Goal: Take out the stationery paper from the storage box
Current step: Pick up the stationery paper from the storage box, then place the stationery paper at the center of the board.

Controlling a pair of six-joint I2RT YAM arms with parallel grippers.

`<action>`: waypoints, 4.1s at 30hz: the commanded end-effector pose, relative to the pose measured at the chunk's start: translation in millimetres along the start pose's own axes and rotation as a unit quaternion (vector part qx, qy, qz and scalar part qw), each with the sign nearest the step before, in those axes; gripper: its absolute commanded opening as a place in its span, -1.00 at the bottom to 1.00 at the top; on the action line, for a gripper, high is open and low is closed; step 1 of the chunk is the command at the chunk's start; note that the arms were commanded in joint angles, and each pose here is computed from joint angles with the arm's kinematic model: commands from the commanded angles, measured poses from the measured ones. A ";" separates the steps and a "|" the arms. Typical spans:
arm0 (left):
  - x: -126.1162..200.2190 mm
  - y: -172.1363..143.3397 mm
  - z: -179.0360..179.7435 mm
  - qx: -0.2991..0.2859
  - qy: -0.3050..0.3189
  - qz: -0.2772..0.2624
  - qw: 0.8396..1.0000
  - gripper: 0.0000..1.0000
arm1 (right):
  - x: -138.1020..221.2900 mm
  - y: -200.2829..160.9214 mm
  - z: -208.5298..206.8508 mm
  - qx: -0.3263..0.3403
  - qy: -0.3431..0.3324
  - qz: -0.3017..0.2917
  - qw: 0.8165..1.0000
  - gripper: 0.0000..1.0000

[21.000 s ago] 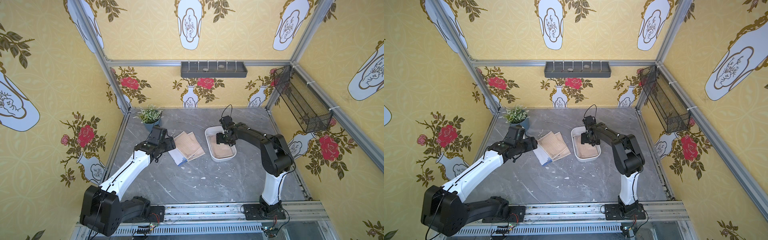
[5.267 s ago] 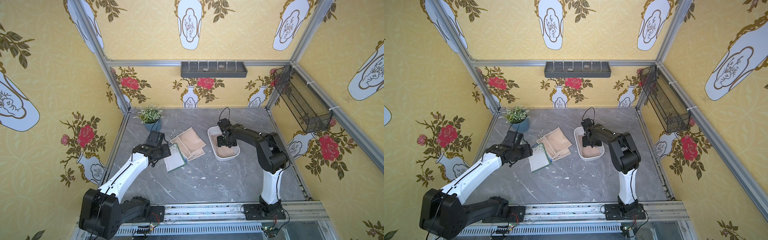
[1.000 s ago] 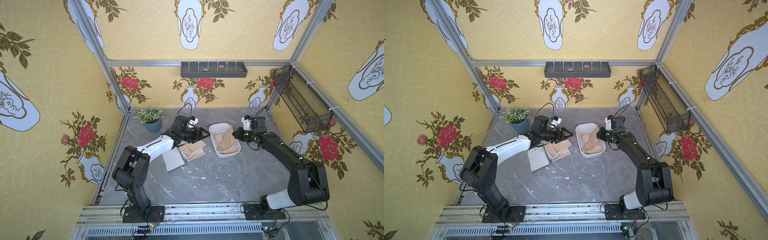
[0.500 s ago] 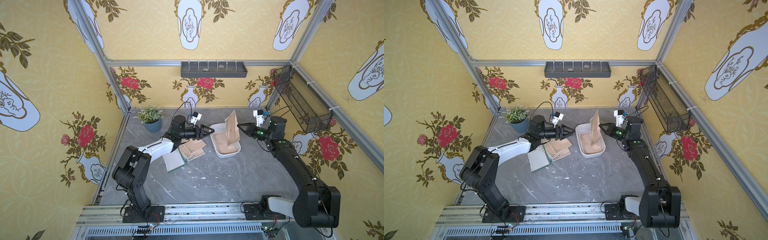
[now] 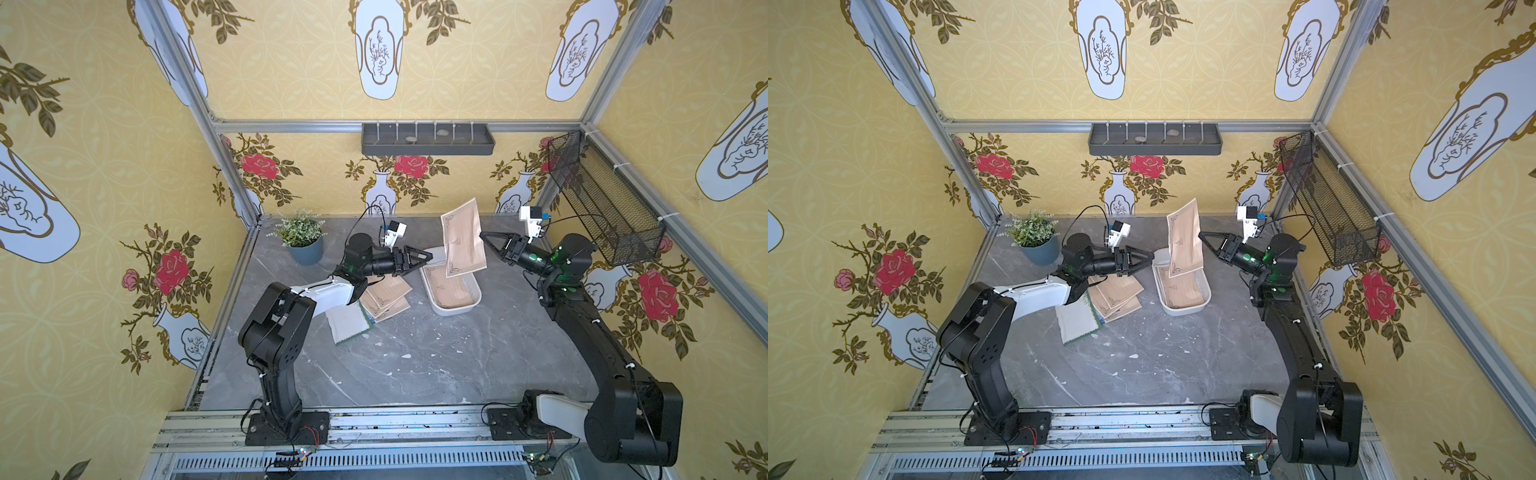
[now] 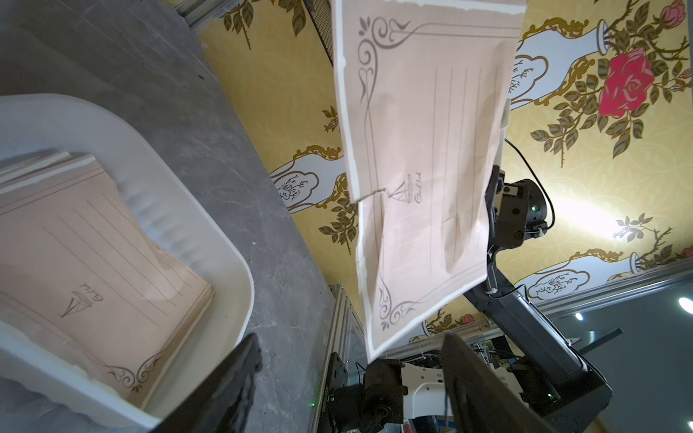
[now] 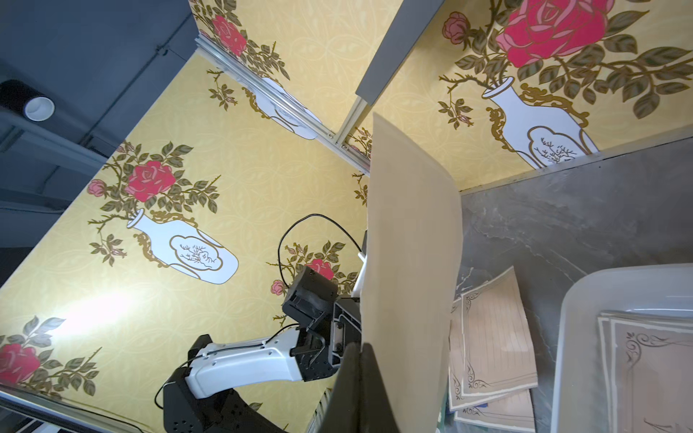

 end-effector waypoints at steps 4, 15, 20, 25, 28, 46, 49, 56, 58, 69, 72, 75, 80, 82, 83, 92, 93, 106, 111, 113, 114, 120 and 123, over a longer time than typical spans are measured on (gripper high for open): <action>-13.3 8.0 -15.8 -0.022 -0.062 -0.002 0.998 0.55 | -3.3 3.5 8.8 0.008 0.038 -0.004 0.999 -1.00; -42.1 11.5 -15.8 -0.012 -0.089 0.021 0.996 0.54 | -11.9 -3.2 3.2 -0.006 0.067 0.002 0.998 -1.00; -42.4 10.8 -18.1 -0.014 -0.094 0.022 0.995 0.33 | -13.4 -7.8 -1.0 -0.010 0.057 0.012 0.998 -1.00; -39.6 9.3 -23.2 -0.020 -0.095 0.020 0.995 -0.54 | -13.3 -16.0 -10.5 -0.014 0.034 0.020 0.999 -1.00; -37.5 8.0 -26.6 -0.024 -0.096 0.018 0.995 -0.85 | -12.8 -20.5 -15.3 -0.017 0.023 0.026 0.999 -1.00; 25.3 4.3 0.3 -0.037 0.106 -0.041 0.993 -1.00 | -6.9 -30.4 -35.8 -0.016 -0.080 0.053 0.995 0.12; 42.5 1.3 7.3 -0.042 0.163 -0.053 0.984 -1.00 | -7.1 -31.7 -38.6 -0.017 -0.084 0.055 0.995 0.14; 81.8 -6.0 20.9 -0.029 0.224 -0.085 0.970 -1.00 | -10.1 -36.0 -47.9 -0.030 -0.083 0.064 0.994 0.15; 94.7 -12.4 27.4 -0.024 0.238 -0.097 0.966 -1.00 | -10.3 -35.6 -48.3 -0.030 -0.084 0.063 0.994 0.15; 158.6 -37.1 52.6 0.015 0.304 -0.165 0.938 -1.00 | -13.7 -40.4 -61.8 -0.040 -0.102 0.076 0.991 0.16; 170.7 -42.6 57.4 0.026 0.317 -0.177 0.932 -1.00 | -14.0 -43.9 -69.6 -0.044 -0.114 0.080 0.989 0.18; 181.0 -49.3 63.2 0.032 0.334 -0.188 0.923 -1.00 | -16.5 -48.0 -77.8 -0.055 -0.121 0.087 0.987 0.18; 197.0 -57.6 78.8 0.060 0.348 -0.202 0.913 -1.00 | -21.6 -52.9 -81.8 -0.056 -0.130 0.098 0.985 0.18; 200.0 -58.8 83.0 0.069 0.346 -0.205 0.913 -1.00 | -24.1 -54.9 -83.0 -0.055 -0.135 0.103 0.984 0.19; 201.8 -58.9 85.2 0.074 0.347 -0.207 0.912 -1.00 | -25.3 -55.4 -83.6 -0.054 -0.137 0.105 0.983 0.19; 204.6 -55.9 104.6 0.096 0.344 -0.209 0.911 -1.00 | -38.5 -58.4 -81.8 -0.054 -0.127 0.118 0.983 0.19; 204.6 -56.1 107.7 0.100 0.343 -0.209 0.910 -1.00 | -39.3 -59.1 -81.6 -0.054 -0.128 0.119 0.983 0.19; 205.6 -55.9 130.3 0.128 0.355 -0.204 0.903 -1.00 | -42.2 -68.7 -90.8 -0.061 -0.157 0.140 0.976 0.20; 207.3 -57.6 131.1 0.128 0.364 -0.202 0.900 -1.00 | -48.2 -71.2 -93.3 -0.064 -0.156 0.148 0.974 0.20; 208.0 -57.5 131.4 0.127 0.367 -0.200 0.899 -1.00 | -51.2 -72.2 -94.5 -0.066 -0.156 0.151 0.974 0.20; 208.0 -57.8 131.8 0.127 0.369 -0.199 0.899 -1.00 | -53.0 -73.5 -94.9 -0.066 -0.156 0.154 0.973 0.20; 208.3 -58.3 132.8 0.127 0.373 -0.197 0.898 -1.00 | -59.7 -78.0 -96.6 -0.065 -0.159 0.166 0.971 0.21; 208.6 -57.7 132.4 0.125 0.370 -0.198 0.899 -1.00 | -60.6 -78.3 -96.3 -0.064 -0.161 0.168 0.970 0.21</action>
Point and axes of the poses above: each gripper's point midway between its finger pads, its own x axis back along the fingers, its own z axis along the line the jaws close on, y = z × x, the point moved 5 cm from there along x, back along the fingers, and after that the axes turned 9 degrees about x, right-handed, at the moved point
